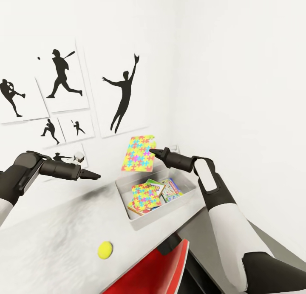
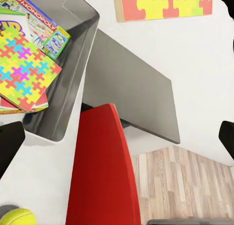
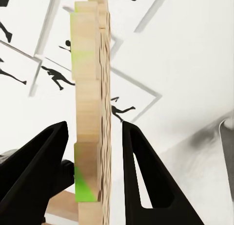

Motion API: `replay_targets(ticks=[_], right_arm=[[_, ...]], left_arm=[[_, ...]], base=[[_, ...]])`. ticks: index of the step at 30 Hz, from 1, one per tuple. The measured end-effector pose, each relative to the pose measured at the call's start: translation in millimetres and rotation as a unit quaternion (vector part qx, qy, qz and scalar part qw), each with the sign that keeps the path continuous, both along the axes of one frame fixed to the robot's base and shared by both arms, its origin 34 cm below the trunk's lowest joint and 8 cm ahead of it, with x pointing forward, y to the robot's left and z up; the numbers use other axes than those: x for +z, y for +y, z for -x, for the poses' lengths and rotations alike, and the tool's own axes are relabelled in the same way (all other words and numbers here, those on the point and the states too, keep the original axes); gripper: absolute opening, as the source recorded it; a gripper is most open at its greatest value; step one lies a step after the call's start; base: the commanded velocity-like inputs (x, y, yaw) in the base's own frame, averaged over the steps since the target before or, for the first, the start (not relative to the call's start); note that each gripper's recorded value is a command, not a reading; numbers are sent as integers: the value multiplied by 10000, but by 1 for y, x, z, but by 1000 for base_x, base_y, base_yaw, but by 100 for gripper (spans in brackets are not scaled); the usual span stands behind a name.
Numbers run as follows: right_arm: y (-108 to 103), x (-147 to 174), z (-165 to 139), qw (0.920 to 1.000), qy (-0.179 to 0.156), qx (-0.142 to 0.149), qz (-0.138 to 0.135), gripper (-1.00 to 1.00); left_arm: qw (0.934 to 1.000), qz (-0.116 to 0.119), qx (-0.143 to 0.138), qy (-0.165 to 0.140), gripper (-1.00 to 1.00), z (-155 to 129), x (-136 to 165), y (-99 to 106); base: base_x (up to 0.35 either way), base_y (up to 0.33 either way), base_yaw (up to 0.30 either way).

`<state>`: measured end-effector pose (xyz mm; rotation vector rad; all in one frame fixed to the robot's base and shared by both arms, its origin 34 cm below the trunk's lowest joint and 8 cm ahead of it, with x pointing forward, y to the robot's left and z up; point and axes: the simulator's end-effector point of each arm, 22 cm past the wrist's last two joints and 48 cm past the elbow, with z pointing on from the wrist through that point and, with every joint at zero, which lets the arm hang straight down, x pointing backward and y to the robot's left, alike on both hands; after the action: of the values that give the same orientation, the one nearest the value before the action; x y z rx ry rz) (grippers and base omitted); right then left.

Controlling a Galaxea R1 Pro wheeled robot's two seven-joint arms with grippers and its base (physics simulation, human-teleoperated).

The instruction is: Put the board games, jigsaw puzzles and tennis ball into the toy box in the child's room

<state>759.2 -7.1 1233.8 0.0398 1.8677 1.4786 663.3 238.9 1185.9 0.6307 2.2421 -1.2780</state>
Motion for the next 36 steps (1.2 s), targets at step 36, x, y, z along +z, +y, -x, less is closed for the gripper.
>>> replay_targets(ticks=[36], right_arm=[[-62,-124,-41,9688,1857,-928,1357,-100]], left_arm=[[9999,77,115,-75,100,-3,8,9]], base=[[0,-1,0]])
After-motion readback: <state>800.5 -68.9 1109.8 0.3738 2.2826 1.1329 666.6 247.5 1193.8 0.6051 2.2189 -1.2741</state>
